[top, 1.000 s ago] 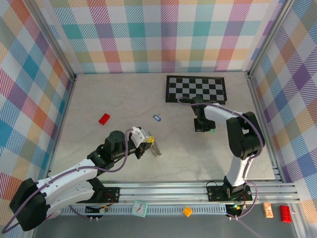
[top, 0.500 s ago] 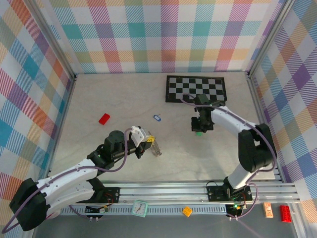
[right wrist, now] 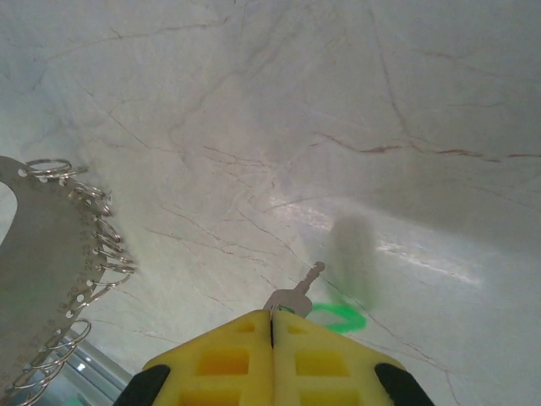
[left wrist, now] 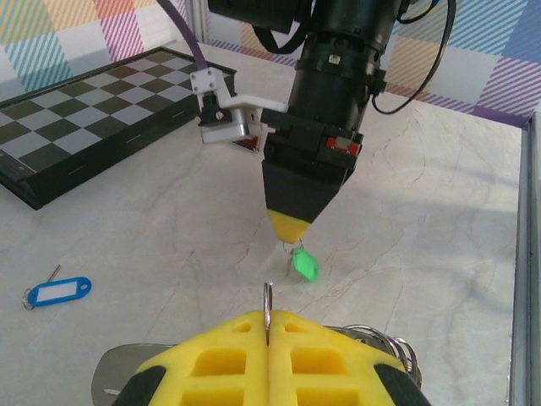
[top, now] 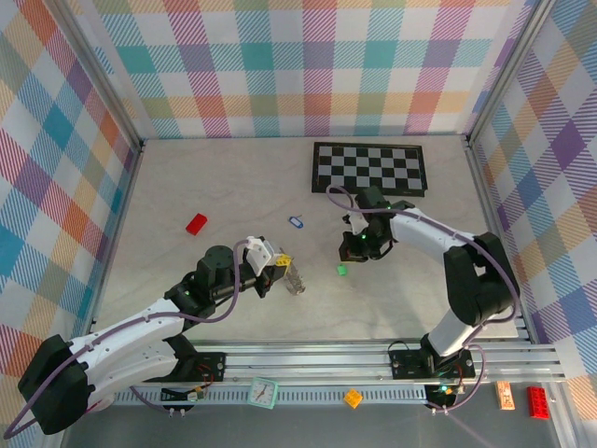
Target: Put the keys on the keyring
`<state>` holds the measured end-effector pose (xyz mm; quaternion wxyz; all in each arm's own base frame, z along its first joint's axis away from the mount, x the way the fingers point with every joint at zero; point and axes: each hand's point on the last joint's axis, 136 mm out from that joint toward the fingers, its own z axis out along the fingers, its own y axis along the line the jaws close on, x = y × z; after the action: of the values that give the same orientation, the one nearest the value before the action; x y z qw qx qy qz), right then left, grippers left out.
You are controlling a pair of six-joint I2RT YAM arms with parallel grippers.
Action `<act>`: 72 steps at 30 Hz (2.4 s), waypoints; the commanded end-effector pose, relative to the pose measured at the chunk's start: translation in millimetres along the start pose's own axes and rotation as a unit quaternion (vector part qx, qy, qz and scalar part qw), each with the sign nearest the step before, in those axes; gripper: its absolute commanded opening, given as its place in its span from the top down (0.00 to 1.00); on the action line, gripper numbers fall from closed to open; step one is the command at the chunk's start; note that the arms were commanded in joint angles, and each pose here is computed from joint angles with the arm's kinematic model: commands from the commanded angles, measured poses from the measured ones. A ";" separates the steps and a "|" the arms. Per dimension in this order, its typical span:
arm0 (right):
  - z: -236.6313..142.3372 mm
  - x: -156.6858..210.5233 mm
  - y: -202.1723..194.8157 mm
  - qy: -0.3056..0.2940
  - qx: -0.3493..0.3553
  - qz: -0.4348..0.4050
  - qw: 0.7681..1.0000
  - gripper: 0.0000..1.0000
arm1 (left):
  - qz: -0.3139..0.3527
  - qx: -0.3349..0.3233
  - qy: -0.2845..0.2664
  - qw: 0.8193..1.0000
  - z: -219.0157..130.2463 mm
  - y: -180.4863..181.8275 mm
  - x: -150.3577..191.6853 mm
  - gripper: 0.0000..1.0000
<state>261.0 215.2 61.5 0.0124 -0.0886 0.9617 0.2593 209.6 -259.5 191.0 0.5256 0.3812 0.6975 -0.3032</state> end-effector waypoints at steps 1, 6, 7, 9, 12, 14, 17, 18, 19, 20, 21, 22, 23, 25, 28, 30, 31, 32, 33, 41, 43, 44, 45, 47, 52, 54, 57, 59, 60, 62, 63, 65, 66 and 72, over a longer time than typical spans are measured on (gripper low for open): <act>8.4 -0.6 5.8 0.010 -0.022 -0.010 1.000 1.00 | 0.000 -0.010 -0.040 0.999 -3.0 4.1 -19.0 1.00; 13.7 -6.4 3.2 0.012 -0.014 -0.006 1.000 1.00 | 0.000 -0.010 -0.041 0.999 -3.1 4.0 -19.6 1.00; 13.9 -7.9 3.4 0.011 -0.014 -0.006 1.000 1.00 | 0.000 -0.010 -0.039 0.999 -3.0 3.9 -18.4 1.00; 16.1 -11.1 0.9 0.011 -0.007 -0.004 1.000 1.00 | 0.000 -0.010 -0.039 0.999 -2.9 4.0 -18.2 1.00; 18.7 -17.4 -6.4 0.006 0.015 0.000 1.000 1.00 | 0.000 -0.013 -0.039 0.999 -3.1 5.1 -17.5 1.00; 20.1 -21.2 -12.1 0.003 0.031 0.001 1.000 1.00 | 0.000 -0.014 -0.038 0.999 -3.3 5.3 -15.9 1.00; 22.9 -23.6 -20.7 0.005 0.054 0.001 0.999 1.00 | -0.001 -0.016 -0.036 0.999 -4.1 5.9 -14.8 1.00; 23.6 -23.7 -23.2 0.006 0.060 0.002 0.998 1.00 | 0.000 -0.016 -0.037 0.999 -4.3 5.6 -14.7 1.00; 24.5 -23.5 -24.8 0.008 0.064 0.001 0.998 1.00 | 0.000 -0.016 -0.037 0.999 -4.4 5.7 -14.6 1.00; 25.2 -23.4 -26.5 0.009 0.067 0.000 0.998 1.00 | -0.001 -0.016 -0.036 0.999 -4.7 5.6 -13.9 1.00; 25.9 -22.8 -27.9 0.010 0.070 0.002 0.997 1.00 | -0.001 -0.017 -0.036 0.999 -5.0 5.9 -13.7 1.00; 26.5 -22.1 -29.6 0.012 0.074 0.003 0.997 1.00 | -0.001 -0.017 -0.035 0.999 -4.8 5.8 -13.0 1.00; 27.3 -21.8 -31.2 0.014 0.078 0.003 0.997 1.00 | -0.001 -0.017 -0.035 0.999 -4.9 5.6 -13.3 1.00; 27.9 -21.1 -32.6 0.016 0.081 0.004 0.997 1.00 | -0.001 -0.016 -0.035 0.999 -4.6 5.6 -13.1 1.00; 28.0 -21.3 -30.1 0.016 0.074 0.004 0.997 0.93 | -0.001 -0.016 -0.035 0.999 -4.4 5.6 -13.0 1.00; 27.5 -21.3 -28.8 0.017 0.071 0.003 0.997 0.90 | -0.001 -0.016 -0.035 0.999 -4.3 5.5 -13.0 1.00; 27.0 -21.9 -27.4 0.016 0.068 0.002 0.998 0.89 | -0.001 -0.016 -0.035 0.999 -4.2 5.7 -13.1 1.00; 27.1 -21.8 -26.4 0.016 0.066 0.001 0.998 0.88 | -0.001 -0.016 -0.035 0.999 -4.1 5.7 -13.5 1.00; 27.2 -21.4 -25.5 0.017 0.063 0.001 0.998 0.88 | 0.000 -0.016 -0.035 0.999 -4.2 5.7 -13.6 1.00; 28.3 -19.7 -26.0 0.024 0.062 0.002 0.998 0.87 | 0.000 -0.015 -0.036 0.999 -4.2 5.5 -14.2 1.00; 28.6 -18.8 -26.6 0.026 0.063 0.001 0.998 0.87 | 0.000 -0.015 -0.036 0.999 -3.8 5.3 -14.0 1.00; 28.9 -18.4 -26.1 0.028 0.062 0.002 0.998 0.87 | 0.000 -0.015 -0.036 0.999 -4.0 5.3 -14.2 1.00; 28.9 -18.5 -26.4 0.028 0.063 0.001 0.998 0.87 | 0.000 -0.015 -0.036 0.999 -4.1 5.5 -14.3 1.00; 29.2 -17.9 -26.5 0.030 0.063 0.000 0.998 0.87 | 0.000 -0.015 -0.036 0.999 -3.9 5.5 -14.3 1.00; 30.0 -16.6 -27.5 0.033 0.064 0.001 0.997 0.88 | 0.000 -0.015 -0.036 0.999 -4.0 5.4 -13.8 1.00; 30.1 -16.8 -26.8 0.033 0.063 0.001 0.997 0.89 | 0.000 -0.014 -0.035 0.999 -4.0 5.1 -13.2 1.00; 30.2 -16.6 -25.7 0.035 0.060 0.001 0.998 0.90 | 0.000 -0.015 -0.036 0.999 -4.1 5.2 -13.4 1.00; 29.8 -16.6 -25.5 0.035 0.060 0.000 0.998 0.89 | 0.000 -0.015 -0.037 0.999 -4.2 5.3 -13.8 1.00; 30.0 -16.1 -25.8 0.036 0.060 -0.001 0.998 0.89 | 0.000 -0.015 -0.037 0.999 -4.2 5.4 -13.8 1.00; 29.9 -16.0 -25.8 0.036 0.060 -0.001 0.998 0.91 | 0.000 -0.015 -0.037 0.999 -4.2 5.5 -13.8 1.00; 29.7 -16.3 -25.5 0.036 0.060 -0.001 0.998 0.93 | 0.000 -0.015 -0.037 0.999 -4.1 5.1 -13.8 1.00; 29.0 -16.5 -25.2 0.036 0.060 -0.001 0.998 0.95 | 0.001 -0.015 -0.038 0.999 -4.5 5.4 -14.3 1.00; 28.7 -16.3 -25.4 0.036 0.061 -0.001 0.997 0.97 | 0.000 -0.016 -0.037 0.999 -4.5 5.7 -14.2 1.00; 17.3 -16.4 -15.9 0.027 0.049 -0.014 0.998 1.00 | -0.001 -0.022 -0.044 0.999 -6.9 7.3 -19.3 1.00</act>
<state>282.1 207.1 25.2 -0.0088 -0.0912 0.9766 0.1946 212.3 -256.1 190.1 0.5334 0.3726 0.6994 -0.2959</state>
